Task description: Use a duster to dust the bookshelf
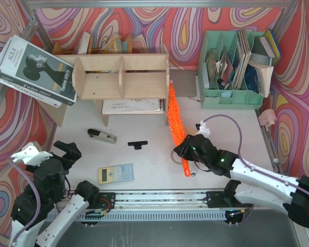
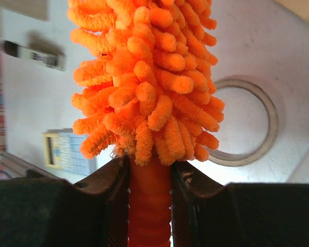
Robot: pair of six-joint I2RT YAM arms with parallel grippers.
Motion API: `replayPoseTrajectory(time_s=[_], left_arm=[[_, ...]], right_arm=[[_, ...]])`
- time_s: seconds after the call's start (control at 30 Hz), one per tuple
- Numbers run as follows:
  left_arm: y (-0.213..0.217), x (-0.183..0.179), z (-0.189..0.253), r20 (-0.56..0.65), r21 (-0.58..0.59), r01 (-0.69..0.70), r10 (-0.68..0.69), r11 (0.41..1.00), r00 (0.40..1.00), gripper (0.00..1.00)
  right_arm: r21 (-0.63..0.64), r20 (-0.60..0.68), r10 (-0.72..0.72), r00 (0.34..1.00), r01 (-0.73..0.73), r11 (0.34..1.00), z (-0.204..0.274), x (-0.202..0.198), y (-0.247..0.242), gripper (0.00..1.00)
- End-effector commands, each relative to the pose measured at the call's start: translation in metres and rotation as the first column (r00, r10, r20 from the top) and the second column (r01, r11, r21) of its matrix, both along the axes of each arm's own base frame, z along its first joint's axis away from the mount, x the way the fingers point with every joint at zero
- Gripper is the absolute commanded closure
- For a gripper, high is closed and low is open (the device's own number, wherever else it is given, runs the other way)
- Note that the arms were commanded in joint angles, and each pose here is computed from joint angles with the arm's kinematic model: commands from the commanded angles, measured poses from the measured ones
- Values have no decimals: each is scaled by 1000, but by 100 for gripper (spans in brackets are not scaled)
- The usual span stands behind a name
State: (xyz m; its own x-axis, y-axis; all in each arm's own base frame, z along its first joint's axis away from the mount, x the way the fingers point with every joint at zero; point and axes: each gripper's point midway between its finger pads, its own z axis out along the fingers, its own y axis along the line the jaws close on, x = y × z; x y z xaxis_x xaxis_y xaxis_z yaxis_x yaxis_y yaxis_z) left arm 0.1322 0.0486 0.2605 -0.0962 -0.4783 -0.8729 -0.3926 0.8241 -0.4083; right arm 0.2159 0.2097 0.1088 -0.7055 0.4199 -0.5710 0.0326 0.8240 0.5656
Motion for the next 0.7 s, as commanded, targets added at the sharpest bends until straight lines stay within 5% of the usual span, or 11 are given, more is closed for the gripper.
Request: replayPoseTrajectory(time_s=[0.0,0.17,0.33,0.67], left_arm=[[1,2,-4,-56,53,-4,7,999,998,2],[-10,13,-10,-141,103,32,-17,994,990,2],[-14,21,-14,-218,152,39,-5,988,976,2],[-24,28,-20,-291,208,94,-30,974,956,2]], right_arm=[[202,273,-28,961,-29,979,97,22,14,100],[285,409,-52,911,-74,956,141,18,8,100],[239,485,-5,874,-127,963,145,17,10,100],[205,299,26,954,-91,974,84,25,29,100]])
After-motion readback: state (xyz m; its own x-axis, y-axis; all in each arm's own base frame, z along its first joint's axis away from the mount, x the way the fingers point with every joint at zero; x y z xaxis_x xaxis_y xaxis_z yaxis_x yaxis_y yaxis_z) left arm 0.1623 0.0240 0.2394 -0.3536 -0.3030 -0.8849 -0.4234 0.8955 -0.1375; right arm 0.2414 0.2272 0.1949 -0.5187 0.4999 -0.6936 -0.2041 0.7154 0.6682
